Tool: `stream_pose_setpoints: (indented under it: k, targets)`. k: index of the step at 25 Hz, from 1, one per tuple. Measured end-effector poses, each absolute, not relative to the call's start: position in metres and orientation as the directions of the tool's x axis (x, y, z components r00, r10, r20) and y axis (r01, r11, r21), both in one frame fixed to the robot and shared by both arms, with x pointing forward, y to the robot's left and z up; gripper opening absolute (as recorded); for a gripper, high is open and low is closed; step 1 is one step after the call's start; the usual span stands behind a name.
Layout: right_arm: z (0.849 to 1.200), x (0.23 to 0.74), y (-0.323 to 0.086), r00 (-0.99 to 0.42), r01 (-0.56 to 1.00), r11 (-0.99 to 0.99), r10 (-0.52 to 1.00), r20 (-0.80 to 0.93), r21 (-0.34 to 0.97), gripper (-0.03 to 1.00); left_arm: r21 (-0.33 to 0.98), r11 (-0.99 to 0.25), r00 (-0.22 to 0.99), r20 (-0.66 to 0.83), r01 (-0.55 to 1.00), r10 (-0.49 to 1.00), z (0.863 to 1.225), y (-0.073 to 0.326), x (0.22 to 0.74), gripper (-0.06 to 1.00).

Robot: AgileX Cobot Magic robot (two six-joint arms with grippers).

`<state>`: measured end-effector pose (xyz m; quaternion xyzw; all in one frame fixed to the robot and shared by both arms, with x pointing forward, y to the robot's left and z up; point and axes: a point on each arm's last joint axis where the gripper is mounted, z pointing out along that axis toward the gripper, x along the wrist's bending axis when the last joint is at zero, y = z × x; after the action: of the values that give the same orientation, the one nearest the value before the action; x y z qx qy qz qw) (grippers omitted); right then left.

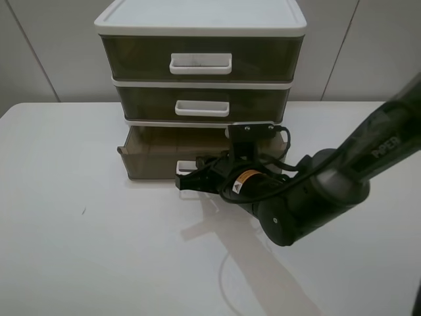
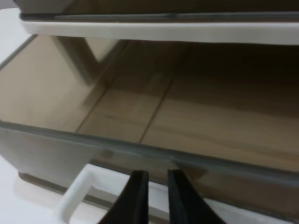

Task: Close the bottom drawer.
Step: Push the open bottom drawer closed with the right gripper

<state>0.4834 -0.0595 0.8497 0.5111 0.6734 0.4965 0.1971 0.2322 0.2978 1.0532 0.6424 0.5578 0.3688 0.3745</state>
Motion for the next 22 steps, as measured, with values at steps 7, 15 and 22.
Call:
stream_pose_setpoints:
  k: [7, 15, 22]
  targets:
    - [0.854, 0.496, -0.056, -0.352, 0.444, -0.036, 0.912, 0.211, 0.895, 0.02, 0.892, -0.097, 0.106, 0.056, 0.44, 0.993, 1.053, 0.298, 0.232, 0.72]
    - [0.847, 0.51, -0.047, -0.308, 0.416, -0.066, 0.928, 0.209, 0.907, 0.02, 0.892, -0.097, 0.106, 0.056, 0.44, 0.993, 1.053, 0.298, 0.232, 0.72]
    - [0.845, 0.516, -0.041, -0.293, 0.398, -0.09, 0.93, 0.219, 0.913, 0.02, 0.892, -0.097, 0.106, 0.056, 0.44, 0.993, 1.053, 0.298, 0.232, 0.72]
